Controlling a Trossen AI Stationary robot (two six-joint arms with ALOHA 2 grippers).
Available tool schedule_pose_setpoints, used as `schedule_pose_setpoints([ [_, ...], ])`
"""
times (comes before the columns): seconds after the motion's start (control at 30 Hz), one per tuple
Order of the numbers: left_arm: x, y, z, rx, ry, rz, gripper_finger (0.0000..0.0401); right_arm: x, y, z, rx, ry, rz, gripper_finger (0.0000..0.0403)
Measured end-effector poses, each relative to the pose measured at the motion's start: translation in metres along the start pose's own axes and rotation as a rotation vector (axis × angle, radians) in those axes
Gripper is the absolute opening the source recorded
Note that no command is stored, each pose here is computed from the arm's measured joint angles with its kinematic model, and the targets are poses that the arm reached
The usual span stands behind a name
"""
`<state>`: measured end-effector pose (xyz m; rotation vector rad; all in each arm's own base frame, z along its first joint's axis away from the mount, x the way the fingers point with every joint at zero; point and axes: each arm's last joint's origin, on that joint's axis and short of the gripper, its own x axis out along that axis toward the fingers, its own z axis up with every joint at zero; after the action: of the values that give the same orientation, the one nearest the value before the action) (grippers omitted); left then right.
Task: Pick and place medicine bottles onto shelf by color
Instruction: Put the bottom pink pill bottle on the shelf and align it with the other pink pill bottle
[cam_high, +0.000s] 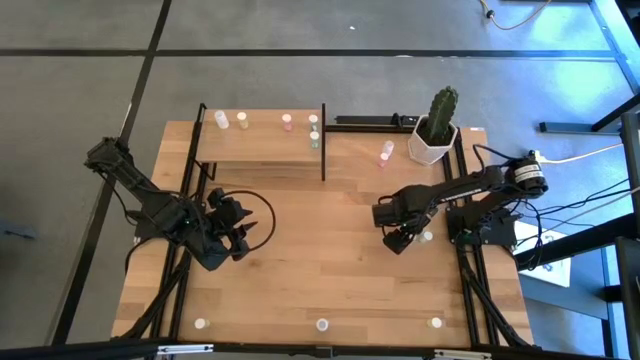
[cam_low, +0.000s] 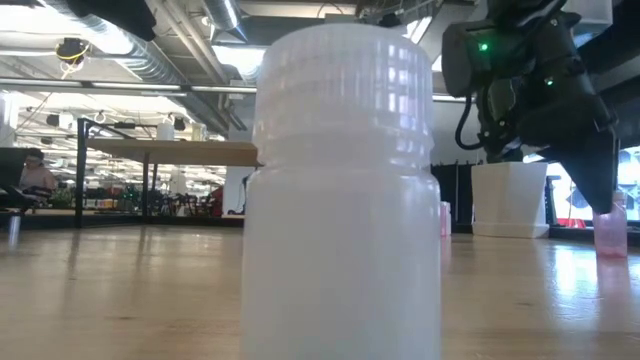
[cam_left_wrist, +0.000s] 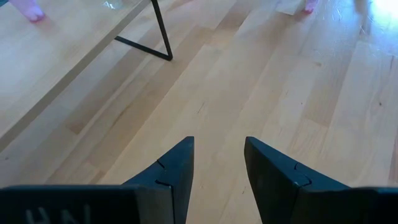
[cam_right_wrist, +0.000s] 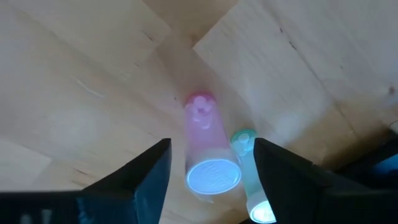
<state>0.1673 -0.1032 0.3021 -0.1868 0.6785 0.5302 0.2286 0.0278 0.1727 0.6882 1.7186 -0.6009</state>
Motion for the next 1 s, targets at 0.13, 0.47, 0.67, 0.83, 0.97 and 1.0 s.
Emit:
schedule_pose_setpoints([
  [0.13, 0.0, 0.0, 0.0, 0.0, 0.0, 0.0, 0.0135, 0.001, 0.0, 0.001, 0.003, 0.004, -0.004, 0.0195],
  [0.47, 0.0, 0.0, 0.0, 0.0, 0.0, 0.0, 0.0135, 0.001, 0.002, 0.002, 0.064, -0.008, 0.013, 0.0113],
  [0.67, 0.0, 0.0, 0.0, 0.0, 0.0, 0.0, 0.0135, -0.005, 0.005, 0.003, 0.074, -0.019, 0.034, 0.0122],
  [0.83, 0.0, 0.0, 0.0, 0.0, 0.0, 0.0, 0.0135, -0.026, 0.015, 0.007, 0.07, -0.04, 0.1, 0.0123],
  [0.97, 0.0, 0.0, 0.0, 0.0, 0.0, 0.0, 0.0135, -0.054, 0.025, 0.011, 0.027, -0.102, 0.167, 0.0114],
  [1.0, 0.0, 0.0, 0.0, 0.0, 0.0, 0.0, 0.0135, -0.061, 0.028, 0.012, 0.015, -0.12, 0.186, 0.0114],
])
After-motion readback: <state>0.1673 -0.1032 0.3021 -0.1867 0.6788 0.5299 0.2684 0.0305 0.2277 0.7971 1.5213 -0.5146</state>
